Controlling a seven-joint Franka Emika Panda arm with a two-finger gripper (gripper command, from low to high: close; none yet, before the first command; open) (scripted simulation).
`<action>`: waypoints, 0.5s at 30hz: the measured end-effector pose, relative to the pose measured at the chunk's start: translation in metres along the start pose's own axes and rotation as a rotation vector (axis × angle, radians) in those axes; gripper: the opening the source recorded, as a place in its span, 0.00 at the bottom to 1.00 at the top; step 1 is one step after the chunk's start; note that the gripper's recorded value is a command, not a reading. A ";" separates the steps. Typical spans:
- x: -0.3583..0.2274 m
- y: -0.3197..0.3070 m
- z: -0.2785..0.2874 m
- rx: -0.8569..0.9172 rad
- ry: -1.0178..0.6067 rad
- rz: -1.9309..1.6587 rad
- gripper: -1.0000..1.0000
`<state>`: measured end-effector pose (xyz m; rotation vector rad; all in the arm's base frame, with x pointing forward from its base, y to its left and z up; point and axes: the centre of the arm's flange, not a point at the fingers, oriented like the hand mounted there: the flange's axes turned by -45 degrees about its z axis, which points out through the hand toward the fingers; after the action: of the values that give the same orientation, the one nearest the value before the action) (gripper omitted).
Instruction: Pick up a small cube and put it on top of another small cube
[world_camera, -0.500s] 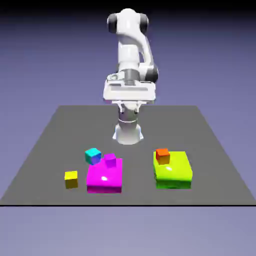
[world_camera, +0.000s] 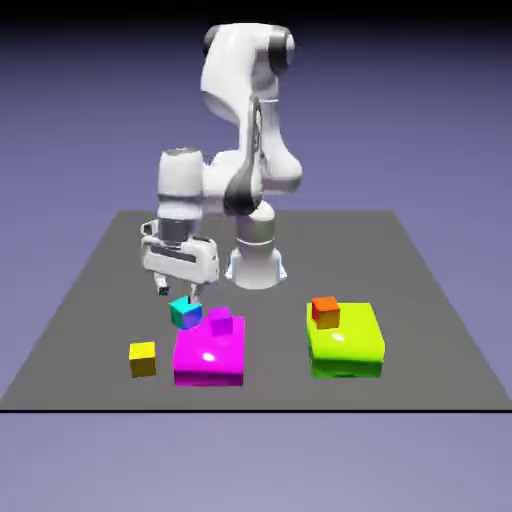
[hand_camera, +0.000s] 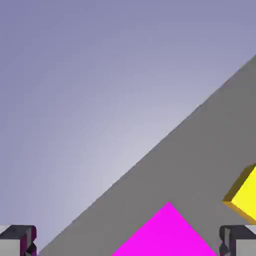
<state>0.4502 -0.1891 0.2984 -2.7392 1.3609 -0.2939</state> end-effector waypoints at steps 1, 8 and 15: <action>0.008 0.012 0.012 -0.019 -0.030 0.064 0.50; 0.042 0.091 0.095 -0.146 -0.235 0.478 0.50; 0.026 0.098 0.163 -0.146 -0.235 0.478 0.00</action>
<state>0.4216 -0.2728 0.1281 -2.3441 1.9543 0.1571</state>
